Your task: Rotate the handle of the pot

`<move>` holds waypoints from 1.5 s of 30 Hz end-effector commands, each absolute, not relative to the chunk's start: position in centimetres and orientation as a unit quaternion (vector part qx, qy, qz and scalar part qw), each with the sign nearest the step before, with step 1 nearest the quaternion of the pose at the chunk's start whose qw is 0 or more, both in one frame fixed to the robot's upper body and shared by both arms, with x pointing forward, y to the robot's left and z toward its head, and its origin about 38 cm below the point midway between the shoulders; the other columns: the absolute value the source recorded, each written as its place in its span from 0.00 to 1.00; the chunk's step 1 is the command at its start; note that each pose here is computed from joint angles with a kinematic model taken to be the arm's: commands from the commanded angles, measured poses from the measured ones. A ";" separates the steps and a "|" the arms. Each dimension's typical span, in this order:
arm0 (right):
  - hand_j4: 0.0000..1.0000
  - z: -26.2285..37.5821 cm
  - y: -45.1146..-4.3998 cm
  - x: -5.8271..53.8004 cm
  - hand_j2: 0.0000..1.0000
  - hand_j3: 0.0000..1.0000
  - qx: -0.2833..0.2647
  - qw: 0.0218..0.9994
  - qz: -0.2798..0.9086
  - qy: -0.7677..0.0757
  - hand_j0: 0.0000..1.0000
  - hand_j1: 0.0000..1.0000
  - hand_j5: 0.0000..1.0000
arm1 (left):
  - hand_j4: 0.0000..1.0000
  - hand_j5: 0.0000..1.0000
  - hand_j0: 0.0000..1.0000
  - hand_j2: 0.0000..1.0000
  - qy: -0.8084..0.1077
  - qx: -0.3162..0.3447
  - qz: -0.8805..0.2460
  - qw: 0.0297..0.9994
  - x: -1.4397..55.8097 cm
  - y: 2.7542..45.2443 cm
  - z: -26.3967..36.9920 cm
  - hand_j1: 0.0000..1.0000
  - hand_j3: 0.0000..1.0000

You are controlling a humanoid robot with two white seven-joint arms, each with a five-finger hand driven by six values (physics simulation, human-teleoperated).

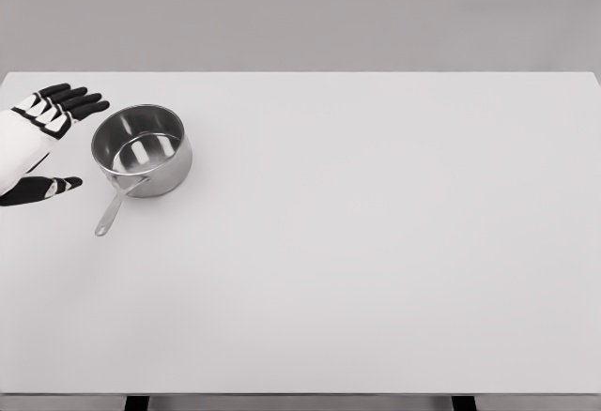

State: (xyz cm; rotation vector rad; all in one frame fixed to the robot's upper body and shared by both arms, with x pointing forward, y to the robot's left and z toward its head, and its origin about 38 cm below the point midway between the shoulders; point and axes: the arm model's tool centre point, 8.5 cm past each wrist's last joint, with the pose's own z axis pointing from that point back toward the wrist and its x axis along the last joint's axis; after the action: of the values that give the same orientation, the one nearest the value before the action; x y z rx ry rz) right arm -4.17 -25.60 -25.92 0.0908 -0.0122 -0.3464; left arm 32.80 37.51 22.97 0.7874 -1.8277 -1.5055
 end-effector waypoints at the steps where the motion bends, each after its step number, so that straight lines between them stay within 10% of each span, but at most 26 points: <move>1: 1.00 -25.9 -25.6 -4.2 1.00 1.00 0.045 0.984 -0.172 -0.006 1.00 1.00 1.00 | 1.00 1.00 1.00 1.00 -0.696 0.285 -0.578 0.318 32.8 36.8 22.4 1.00 1.00; 21: 1.00 -25.9 -25.6 -4.2 1.00 1.00 0.045 0.984 -0.172 -0.006 1.00 1.00 1.00 | 1.00 1.00 1.00 1.00 -0.692 0.205 -0.652 0.233 35.3 28.0 22.1 1.00 1.00; 45: 1.00 -25.9 -25.6 -4.2 1.00 1.00 0.045 0.984 -0.172 -0.006 1.00 1.00 1.00 | 1.00 1.00 1.00 1.00 -0.591 0.198 -0.745 0.238 35.1 27.6 19.1 1.00 1.00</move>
State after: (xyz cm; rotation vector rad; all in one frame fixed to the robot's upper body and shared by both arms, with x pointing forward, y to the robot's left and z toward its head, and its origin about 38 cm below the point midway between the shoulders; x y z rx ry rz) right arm -4.17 -25.60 -25.92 0.0908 -0.0122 -0.3464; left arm 35.06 27.57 19.05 0.5392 -1.6180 -2.0436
